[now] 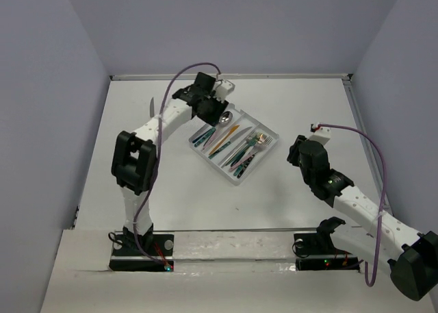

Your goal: Sort the eating utensils into containers

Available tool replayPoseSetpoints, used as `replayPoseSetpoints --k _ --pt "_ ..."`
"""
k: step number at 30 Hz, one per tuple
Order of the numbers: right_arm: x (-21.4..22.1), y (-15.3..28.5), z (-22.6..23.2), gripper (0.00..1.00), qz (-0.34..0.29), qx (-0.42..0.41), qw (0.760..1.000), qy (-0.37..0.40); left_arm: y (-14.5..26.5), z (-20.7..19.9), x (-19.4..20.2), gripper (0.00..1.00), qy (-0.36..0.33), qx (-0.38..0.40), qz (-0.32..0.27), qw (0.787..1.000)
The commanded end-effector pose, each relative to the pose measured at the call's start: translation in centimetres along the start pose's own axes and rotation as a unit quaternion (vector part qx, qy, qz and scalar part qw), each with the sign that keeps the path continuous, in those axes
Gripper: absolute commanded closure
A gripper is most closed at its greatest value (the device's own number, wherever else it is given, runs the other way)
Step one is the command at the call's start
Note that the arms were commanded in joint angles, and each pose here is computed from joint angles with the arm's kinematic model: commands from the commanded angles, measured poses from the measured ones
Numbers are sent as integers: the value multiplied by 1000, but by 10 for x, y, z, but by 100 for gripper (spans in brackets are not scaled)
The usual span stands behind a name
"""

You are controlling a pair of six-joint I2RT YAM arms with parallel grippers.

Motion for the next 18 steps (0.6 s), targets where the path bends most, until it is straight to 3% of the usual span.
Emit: replayPoseSetpoints --k 1,5,7,12,18 --pt "-20 1 9 60 -26 -15 999 -11 87 100 -41 48 65 -82 -109 989" --pt "-19 0 9 60 -24 -13 1000 -10 87 183 4 50 136 -153 -90 975" --pt "-19 0 8 60 -24 -12 1000 -10 69 211 44 53 176 -161 -56 969" --pt "-18 -1 7 60 -23 -9 1000 -9 55 247 82 55 212 -198 -37 956" --pt "-19 -2 8 60 -24 -8 1000 -8 38 269 100 55 224 -217 -20 950"
Point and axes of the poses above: each gripper's point midway between its finger pads, its own y axis back along the fingers, its own z axis along the line the jaws close on, x = y × z, the point moved 1 cm from there along y, back along the fingers, and after that the axes turned 5 degrees about y, right-handed, at the moved point
